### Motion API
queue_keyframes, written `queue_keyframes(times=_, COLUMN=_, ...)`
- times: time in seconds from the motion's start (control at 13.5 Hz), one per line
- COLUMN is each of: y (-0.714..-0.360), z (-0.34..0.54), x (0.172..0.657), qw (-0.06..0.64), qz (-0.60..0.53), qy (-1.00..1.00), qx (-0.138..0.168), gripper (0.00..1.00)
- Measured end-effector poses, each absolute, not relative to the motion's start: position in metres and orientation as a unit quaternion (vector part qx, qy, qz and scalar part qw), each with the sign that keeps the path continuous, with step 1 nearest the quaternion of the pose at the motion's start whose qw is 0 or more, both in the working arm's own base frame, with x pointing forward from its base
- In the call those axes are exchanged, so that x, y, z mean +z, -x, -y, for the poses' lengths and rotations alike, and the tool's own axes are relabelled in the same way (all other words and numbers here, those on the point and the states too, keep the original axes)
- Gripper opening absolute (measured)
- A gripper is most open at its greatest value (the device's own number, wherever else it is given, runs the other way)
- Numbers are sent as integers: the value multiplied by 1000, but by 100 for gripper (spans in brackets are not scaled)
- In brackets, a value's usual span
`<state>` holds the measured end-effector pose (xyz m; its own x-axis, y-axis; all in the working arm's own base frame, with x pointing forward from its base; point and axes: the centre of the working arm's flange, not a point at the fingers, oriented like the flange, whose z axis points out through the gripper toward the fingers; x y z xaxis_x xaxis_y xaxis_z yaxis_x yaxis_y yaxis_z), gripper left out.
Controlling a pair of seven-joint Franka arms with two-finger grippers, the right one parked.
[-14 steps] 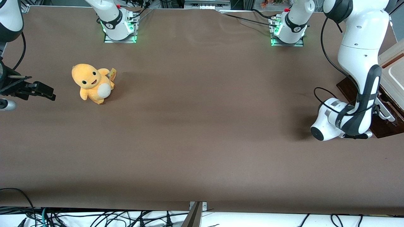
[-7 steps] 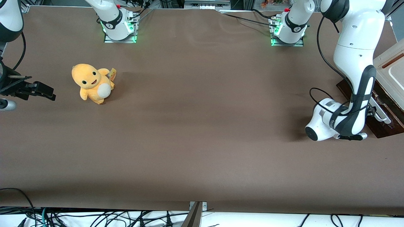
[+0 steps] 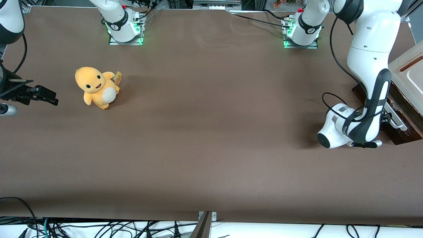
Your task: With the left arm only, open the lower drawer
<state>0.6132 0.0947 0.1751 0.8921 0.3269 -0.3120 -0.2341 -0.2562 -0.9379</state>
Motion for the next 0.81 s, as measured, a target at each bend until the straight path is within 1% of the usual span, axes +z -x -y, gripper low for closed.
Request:
queue_keyframes(times=0.22, y=-617, z=-81, x=177, qw=608, qz=27, qy=761, qx=224, gripper=24)
queue_keyframes(times=0.59, y=-616, z=-76, x=177, qw=609, qz=26, qy=760, qx=225, gripper=24)
queue_keyframes(times=0.81, y=-620, z=-66, x=180, qw=605, qz=27, qy=765, qx=220, gripper=24)
